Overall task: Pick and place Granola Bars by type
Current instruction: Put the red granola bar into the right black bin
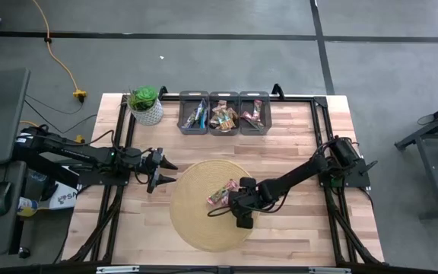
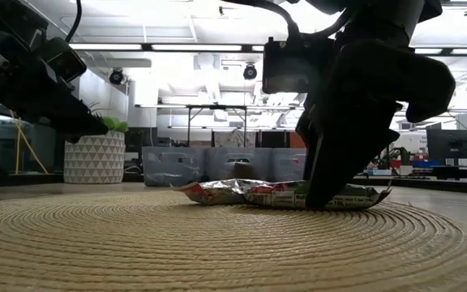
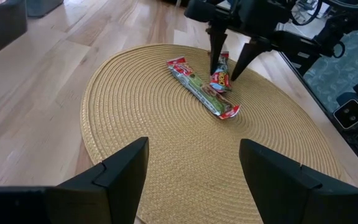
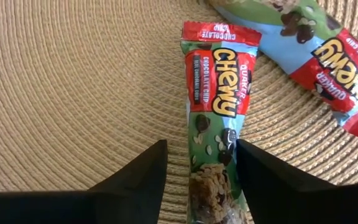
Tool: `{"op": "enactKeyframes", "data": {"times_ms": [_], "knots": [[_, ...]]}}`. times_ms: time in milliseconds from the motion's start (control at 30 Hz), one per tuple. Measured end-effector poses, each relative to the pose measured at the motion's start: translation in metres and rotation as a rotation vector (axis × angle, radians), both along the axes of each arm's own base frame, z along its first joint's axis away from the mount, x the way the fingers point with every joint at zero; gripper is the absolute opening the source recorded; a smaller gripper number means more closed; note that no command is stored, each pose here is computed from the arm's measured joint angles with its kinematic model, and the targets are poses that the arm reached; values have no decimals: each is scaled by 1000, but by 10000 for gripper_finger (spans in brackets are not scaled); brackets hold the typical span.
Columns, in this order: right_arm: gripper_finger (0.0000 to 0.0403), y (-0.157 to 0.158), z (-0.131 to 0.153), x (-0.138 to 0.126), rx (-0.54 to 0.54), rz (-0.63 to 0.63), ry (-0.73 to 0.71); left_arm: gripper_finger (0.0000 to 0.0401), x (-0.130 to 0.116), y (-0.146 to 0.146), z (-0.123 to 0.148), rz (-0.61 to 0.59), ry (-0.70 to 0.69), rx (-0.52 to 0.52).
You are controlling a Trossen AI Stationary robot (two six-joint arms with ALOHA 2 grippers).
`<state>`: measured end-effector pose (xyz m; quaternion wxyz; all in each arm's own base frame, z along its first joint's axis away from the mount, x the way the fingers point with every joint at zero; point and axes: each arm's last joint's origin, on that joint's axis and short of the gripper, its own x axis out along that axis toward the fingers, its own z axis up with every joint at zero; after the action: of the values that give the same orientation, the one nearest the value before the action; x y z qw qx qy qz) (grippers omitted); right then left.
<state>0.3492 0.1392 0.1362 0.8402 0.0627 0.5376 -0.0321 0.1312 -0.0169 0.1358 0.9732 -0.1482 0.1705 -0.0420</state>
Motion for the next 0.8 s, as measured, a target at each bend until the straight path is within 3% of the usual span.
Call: {"op": "enactKeyframes", "data": {"times_ms": [800], "knots": [[69, 2, 9, 6, -1, -19, -21, 248, 0, 0, 0, 0, 0, 0]]}}
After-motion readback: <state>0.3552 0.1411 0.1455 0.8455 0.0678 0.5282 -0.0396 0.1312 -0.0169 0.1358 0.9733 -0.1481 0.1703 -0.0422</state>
